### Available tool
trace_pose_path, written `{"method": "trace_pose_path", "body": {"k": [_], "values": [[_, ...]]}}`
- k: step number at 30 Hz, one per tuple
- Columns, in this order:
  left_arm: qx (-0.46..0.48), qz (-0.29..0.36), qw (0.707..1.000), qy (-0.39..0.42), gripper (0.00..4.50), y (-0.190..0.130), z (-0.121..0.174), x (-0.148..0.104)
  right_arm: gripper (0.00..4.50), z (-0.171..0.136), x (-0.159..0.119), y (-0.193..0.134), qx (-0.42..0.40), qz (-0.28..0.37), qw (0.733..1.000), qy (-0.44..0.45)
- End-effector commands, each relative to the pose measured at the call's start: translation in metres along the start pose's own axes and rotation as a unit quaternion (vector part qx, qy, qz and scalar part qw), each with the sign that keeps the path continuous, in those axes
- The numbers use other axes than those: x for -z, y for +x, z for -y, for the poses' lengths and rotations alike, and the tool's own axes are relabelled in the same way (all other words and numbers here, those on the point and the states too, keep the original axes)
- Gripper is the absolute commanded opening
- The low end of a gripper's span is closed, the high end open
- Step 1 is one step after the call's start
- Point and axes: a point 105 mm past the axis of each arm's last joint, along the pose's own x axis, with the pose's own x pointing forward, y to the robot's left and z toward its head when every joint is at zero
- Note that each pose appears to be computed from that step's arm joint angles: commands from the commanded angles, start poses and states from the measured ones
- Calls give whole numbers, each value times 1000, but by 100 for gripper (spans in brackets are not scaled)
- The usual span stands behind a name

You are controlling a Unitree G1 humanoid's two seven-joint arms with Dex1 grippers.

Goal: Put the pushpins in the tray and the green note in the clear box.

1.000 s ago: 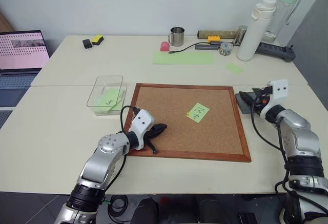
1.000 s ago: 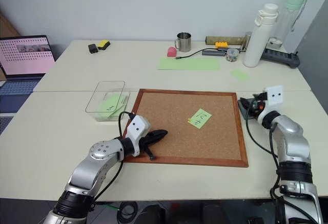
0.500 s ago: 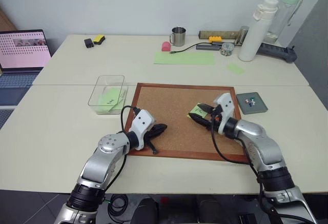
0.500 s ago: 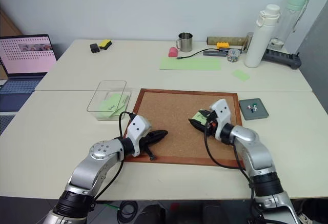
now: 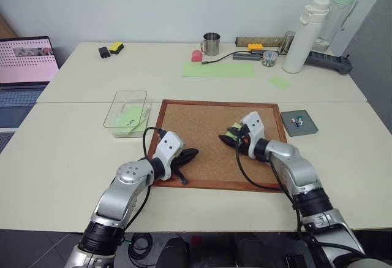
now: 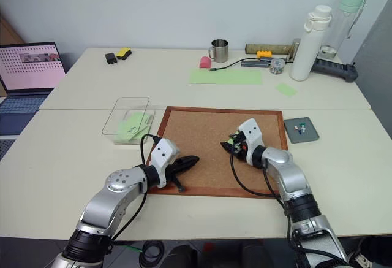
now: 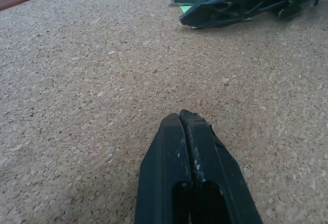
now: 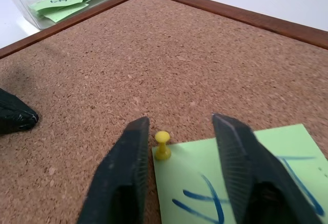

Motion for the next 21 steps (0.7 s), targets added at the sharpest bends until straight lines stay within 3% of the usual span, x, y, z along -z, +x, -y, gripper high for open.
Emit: {"method": "trace_pose_path", "body": {"k": [1,4,6,11,21], "values": [[-1,-14,1000,-7,0,-3,2,7,94,-4,2,2,-13,-2,1000,-4],[-4,-16,1000,-9,0,-4,1,9,23,-3,4,0,-11,-4,1000,-5],[-5,-17,1000,-10,0,-5,1,10,2,-3,4,-1,-10,-2,1000,-4],[-6,-16,1000,-9,0,-4,-2,11,2,-6,-5,-2,-7,23,1000,-6],[-16,-14,1000,-5,0,-4,-21,7,2,-24,-83,-38,-21,141,985,-93]]}}
